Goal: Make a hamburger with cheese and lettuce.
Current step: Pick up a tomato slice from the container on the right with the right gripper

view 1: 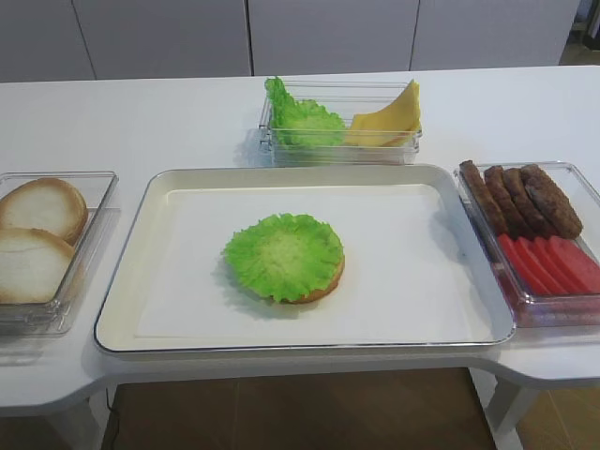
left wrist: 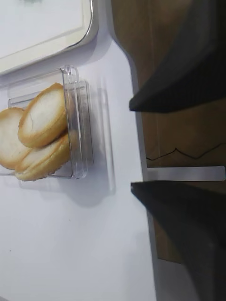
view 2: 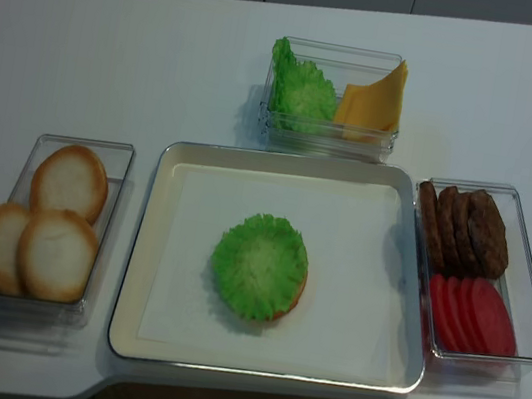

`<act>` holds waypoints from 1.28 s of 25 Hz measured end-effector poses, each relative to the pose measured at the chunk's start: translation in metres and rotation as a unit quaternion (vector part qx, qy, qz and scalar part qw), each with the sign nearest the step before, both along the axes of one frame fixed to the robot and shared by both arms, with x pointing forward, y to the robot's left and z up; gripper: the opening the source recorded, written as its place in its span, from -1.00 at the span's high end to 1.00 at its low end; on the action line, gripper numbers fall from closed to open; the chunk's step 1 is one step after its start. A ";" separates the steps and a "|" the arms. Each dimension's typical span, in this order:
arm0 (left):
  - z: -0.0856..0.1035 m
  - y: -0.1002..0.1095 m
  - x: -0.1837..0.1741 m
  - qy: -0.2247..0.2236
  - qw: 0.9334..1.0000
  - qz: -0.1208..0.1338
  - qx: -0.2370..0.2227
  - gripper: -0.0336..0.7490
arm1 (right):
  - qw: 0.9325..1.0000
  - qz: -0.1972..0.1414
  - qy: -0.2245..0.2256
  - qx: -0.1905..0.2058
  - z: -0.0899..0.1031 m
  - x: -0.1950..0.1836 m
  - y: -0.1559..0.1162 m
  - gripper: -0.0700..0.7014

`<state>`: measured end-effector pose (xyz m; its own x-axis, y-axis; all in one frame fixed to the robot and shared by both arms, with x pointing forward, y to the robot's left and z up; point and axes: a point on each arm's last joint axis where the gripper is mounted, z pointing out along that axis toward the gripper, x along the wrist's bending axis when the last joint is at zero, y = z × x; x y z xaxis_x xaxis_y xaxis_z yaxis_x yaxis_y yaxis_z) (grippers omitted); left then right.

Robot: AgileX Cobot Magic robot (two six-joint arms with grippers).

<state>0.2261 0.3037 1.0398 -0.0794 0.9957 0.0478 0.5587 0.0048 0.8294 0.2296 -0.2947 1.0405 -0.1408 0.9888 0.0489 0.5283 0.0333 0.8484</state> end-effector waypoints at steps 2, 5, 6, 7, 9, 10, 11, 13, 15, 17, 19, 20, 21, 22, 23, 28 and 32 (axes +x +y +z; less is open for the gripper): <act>0.000 0.000 0.000 0.000 1.000 0.000 0.000 0.01 | 1.000 0.000 0.000 0.000 0.000 0.000 0.000 -0.01; 0.000 0.000 0.000 0.000 1.000 0.000 0.000 0.01 | 1.000 0.000 -0.001 0.000 0.000 0.000 0.000 -0.01; 0.000 0.000 0.000 0.000 1.000 0.000 0.000 0.01 | 1.000 0.000 -0.001 0.000 0.000 0.000 0.000 -0.01; 0.000 0.000 0.000 0.000 1.000 0.000 0.000 0.01 | 1.000 0.000 -0.001 0.000 0.000 0.000 0.000 -0.01; 0.000 0.000 0.000 0.000 1.000 0.000 0.000 0.01 | 1.000 0.000 -0.001 0.000 0.000 0.000 0.000 -0.01; 0.000 0.000 0.000 0.000 1.000 0.000 0.000 0.01 | 1.000 0.000 -0.001 0.000 0.000 0.000 0.000 -0.01; 0.000 0.000 0.000 0.000 1.000 0.000 0.000 0.01 | 1.000 0.000 -0.001 0.000 0.000 0.000 0.000 -0.01; 0.000 0.000 0.000 0.000 1.000 0.000 0.000 0.01 | 1.000 0.000 -0.001 0.000 0.000 0.000 0.000 -0.01; 0.000 0.000 0.000 0.000 1.000 0.000 0.000 0.01 | 1.000 0.000 -0.001 0.000 0.000 0.000 0.000 -0.01; 0.000 0.000 0.000 0.000 1.000 0.000 0.000 0.01 | 1.000 0.000 -0.001 0.000 0.000 0.000 0.000 -0.01; 0.000 0.000 0.000 0.000 1.000 0.000 0.000 0.01 | 1.000 0.000 -0.001 0.000 0.000 0.000 0.000 -0.01; 0.000 0.000 0.000 0.000 1.000 0.000 0.000 0.01 | 1.000 0.000 -0.001 0.000 0.000 0.000 0.000 -0.01; 0.000 0.000 0.000 0.000 1.000 0.000 0.000 0.01 | 1.000 0.000 -0.001 0.000 0.000 0.000 0.000 -0.01; 0.000 0.000 0.000 0.000 1.000 0.000 0.000 0.01 | 1.000 0.000 -0.001 0.000 0.000 0.000 0.000 -0.01; 0.000 0.000 0.000 0.000 1.000 0.000 0.000 0.01 | 1.000 0.000 -0.001 0.000 0.000 0.000 0.000 -0.01; 0.000 0.000 0.000 0.000 1.000 0.000 0.000 0.01 | 1.000 0.000 -0.001 0.000 0.000 0.000 0.000 -0.01; 0.000 0.000 0.000 0.000 1.000 0.000 0.000 0.01 | 1.000 0.000 -0.001 0.000 0.000 0.000 0.000 -0.01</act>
